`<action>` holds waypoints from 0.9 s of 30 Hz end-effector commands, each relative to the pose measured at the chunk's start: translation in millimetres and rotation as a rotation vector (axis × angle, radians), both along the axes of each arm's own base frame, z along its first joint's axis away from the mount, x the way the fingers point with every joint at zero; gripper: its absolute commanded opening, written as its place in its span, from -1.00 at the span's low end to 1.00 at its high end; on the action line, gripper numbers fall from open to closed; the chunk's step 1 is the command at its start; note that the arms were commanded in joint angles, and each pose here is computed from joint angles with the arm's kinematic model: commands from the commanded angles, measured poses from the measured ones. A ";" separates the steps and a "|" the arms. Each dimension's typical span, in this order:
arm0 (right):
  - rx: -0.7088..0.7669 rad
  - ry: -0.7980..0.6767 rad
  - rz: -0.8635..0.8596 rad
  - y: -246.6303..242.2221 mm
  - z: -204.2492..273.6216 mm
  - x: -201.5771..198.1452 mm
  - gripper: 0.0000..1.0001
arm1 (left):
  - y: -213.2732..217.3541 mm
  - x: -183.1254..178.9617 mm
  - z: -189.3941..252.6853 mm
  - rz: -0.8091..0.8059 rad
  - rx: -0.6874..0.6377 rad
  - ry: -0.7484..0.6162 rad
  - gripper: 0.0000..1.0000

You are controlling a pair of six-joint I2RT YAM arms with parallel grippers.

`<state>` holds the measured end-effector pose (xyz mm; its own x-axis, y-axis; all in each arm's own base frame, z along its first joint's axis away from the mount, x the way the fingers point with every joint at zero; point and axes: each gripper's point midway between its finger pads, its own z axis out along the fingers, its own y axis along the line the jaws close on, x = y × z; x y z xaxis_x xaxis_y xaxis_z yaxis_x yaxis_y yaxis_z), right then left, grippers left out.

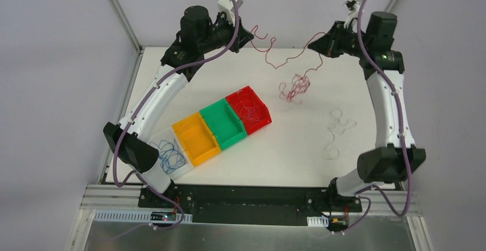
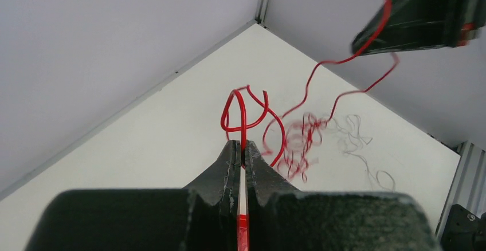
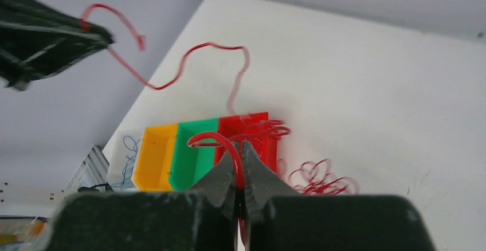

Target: Untangle the cables

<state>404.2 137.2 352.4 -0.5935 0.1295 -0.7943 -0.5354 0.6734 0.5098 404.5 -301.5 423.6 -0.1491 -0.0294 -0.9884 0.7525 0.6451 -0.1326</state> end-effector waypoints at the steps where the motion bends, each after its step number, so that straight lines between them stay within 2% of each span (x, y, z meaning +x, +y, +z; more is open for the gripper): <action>1: 0.031 -0.078 0.049 20.7 18.7 -60.7 -1.00 | 7.2 -27.6 57.9 -0.068 -0.034 -0.158 -1.00; 3: -0.149 0.135 0.086 17.7 -107.8 -69.3 -1.00 | 3.3 -27.2 44.6 -0.089 -0.022 -0.131 -1.00; 4: -0.216 0.246 0.110 12.5 -152.3 -78.1 -1.00 | 1.3 -26.9 39.4 -0.099 -0.018 -0.118 -1.00; 5: -0.242 0.329 0.122 8.1 -169.1 -83.0 -1.00 | -0.1 -26.2 36.6 -0.105 -0.016 -0.109 -1.00; 7: -0.195 0.289 0.149 6.0 -118.6 -69.9 -1.00 | -0.6 -26.4 39.4 -0.108 -0.016 -0.111 -1.00; 11: 0.050 -0.153 -0.037 -28.9 92.8 -15.6 -1.00 | 0.9 -27.0 44.2 -0.101 -0.016 -0.111 -1.00; 12: 0.084 -0.186 -0.076 -40.7 113.2 -6.0 -1.00 | 1.4 -27.5 43.5 -0.100 -0.017 -0.108 -1.00; 13: 0.089 -0.169 -0.097 -47.1 110.1 -1.4 -1.00 | 1.5 -27.7 41.0 -0.099 -0.016 -0.100 -1.00; 14: 0.066 -0.106 -0.108 -49.7 83.2 -0.2 -1.00 | 1.4 -28.0 37.3 -0.100 -0.014 -0.091 -1.00; 16: -0.045 0.109 -0.111 -45.0 -29.1 -8.6 -1.00 | 0.1 -27.8 27.9 -0.105 -0.008 -0.068 -1.00; 17: -0.128 0.227 -0.060 -38.6 -93.0 -31.7 -1.00 | -2.0 -28.2 22.7 -0.113 -0.008 -0.051 -1.00; 18: -0.196 0.326 0.026 -30.2 -136.3 -63.0 -1.00 | -3.6 -28.4 19.3 -0.122 -0.007 -0.040 -1.00; 19: -0.245 0.360 0.118 -21.2 -148.1 -89.2 -1.00 | -5.1 -29.4 17.7 -0.135 -0.003 -0.036 -1.00; 20: -0.250 0.339 0.148 -17.5 -132.4 -97.4 -1.00 | -6.5 -30.0 18.4 -0.142 0.000 -0.038 -1.00; 21: -0.203 0.269 0.106 -17.9 -95.9 -85.4 -1.00 | -6.4 -29.8 21.6 -0.143 0.000 -0.046 -1.00; 23: 0.017 -0.026 -0.031 -38.0 42.3 -37.2 -1.00 | -5.7 -28.7 31.7 -0.140 0.003 -0.079 -1.00; 25: 0.174 -0.220 -0.106 -57.3 154.7 -25.8 -1.00 | -5.4 -26.3 40.6 -0.137 0.001 -0.104 -1.00; 26: 0.199 -0.245 -0.095 -56.3 174.9 -31.6 -1.00 | -6.0 -25.7 43.1 -0.141 -0.002 -0.109 -1.00; 27: 0.170 -0.231 -0.076 -51.3 165.8 -35.4 -1.00 | -8.5 -26.5 41.9 -0.155 -0.003 -0.105 -1.00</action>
<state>401.1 96.2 341.5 -0.7278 0.2088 -0.6533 -0.3617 0.6925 0.6242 383.6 -308.3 429.7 -0.1465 0.0141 -0.9891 0.8215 0.5588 -0.1137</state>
